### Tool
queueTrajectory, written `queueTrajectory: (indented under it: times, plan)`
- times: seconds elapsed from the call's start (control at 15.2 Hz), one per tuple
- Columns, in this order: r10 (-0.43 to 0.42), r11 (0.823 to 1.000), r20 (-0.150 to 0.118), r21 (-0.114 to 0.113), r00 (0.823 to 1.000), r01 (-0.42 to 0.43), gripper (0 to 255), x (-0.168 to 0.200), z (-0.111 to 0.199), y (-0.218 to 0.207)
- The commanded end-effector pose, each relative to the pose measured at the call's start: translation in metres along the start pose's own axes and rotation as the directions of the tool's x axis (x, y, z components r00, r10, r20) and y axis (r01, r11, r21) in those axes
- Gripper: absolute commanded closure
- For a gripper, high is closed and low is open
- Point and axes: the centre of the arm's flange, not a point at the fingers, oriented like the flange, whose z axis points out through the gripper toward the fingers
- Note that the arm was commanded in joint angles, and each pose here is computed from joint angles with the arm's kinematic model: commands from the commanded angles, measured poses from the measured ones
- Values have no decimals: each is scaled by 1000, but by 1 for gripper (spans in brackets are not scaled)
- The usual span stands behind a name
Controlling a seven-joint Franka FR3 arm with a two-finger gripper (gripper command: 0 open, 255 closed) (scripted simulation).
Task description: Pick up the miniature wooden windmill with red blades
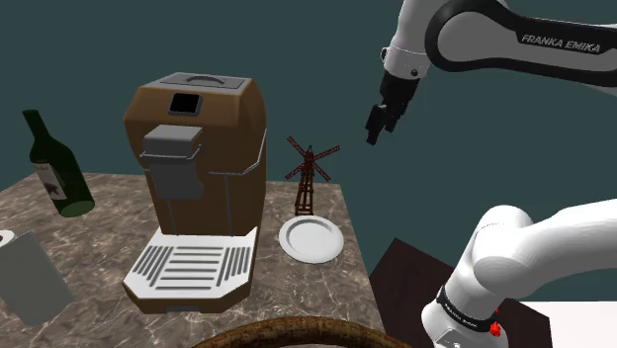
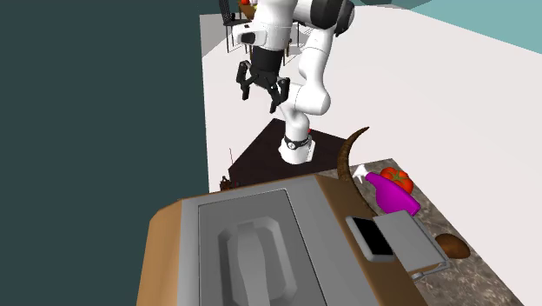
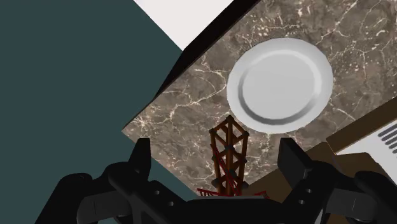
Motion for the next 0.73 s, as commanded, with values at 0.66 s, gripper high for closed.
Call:
queueTrajectory:
  times: [0.66]
  plan:
    - [-243,958,122,-123,962,257,0,125,69,-46]
